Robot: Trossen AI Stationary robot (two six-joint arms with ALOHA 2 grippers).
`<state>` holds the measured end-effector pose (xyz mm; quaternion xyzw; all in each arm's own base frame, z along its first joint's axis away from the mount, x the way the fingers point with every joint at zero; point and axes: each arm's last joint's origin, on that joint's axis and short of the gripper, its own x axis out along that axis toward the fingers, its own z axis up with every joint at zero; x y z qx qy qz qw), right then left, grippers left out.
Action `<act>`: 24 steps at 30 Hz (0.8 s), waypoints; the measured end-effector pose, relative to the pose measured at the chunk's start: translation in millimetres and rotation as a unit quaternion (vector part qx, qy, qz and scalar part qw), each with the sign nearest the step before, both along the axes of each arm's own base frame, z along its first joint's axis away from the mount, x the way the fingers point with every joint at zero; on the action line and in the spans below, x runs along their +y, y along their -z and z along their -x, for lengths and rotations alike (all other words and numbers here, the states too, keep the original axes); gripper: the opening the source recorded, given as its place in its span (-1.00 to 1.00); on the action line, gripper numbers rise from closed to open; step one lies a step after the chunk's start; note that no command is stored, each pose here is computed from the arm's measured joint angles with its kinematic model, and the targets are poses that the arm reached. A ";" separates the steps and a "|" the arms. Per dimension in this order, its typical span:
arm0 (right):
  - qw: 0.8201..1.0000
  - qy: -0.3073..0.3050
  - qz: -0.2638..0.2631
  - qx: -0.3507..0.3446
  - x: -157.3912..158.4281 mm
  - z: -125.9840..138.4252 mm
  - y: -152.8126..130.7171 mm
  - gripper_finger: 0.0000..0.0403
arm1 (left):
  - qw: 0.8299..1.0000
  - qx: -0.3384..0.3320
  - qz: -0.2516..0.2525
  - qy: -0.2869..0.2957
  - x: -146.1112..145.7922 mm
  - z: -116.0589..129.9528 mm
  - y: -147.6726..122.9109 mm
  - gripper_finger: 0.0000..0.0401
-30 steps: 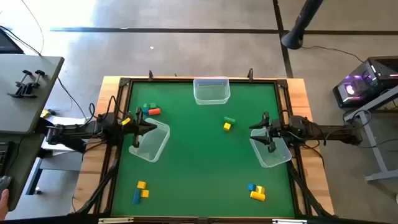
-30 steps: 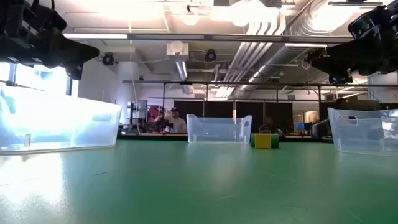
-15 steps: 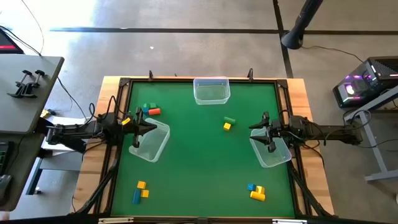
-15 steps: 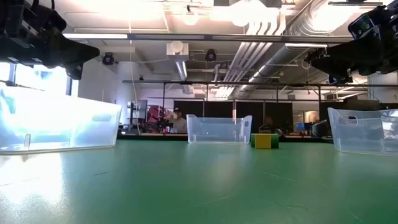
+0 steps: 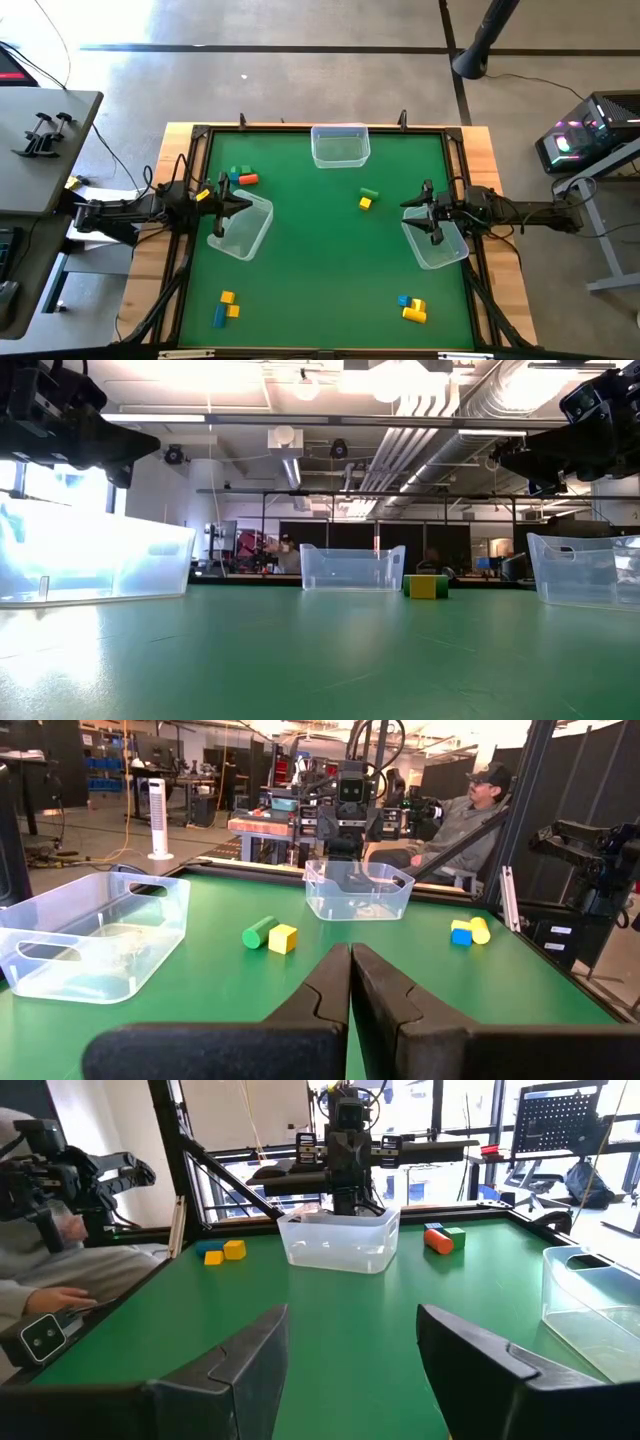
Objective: Sort blocks by size
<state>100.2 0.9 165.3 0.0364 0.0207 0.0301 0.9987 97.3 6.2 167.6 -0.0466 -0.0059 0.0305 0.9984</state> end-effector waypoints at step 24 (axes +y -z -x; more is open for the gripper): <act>1.000 0.000 0.000 0.000 0.0 0.0 0.0 0.06 | 0.999 -0.025 0.012 -0.022 1.3 0.2 -4.5 -1.00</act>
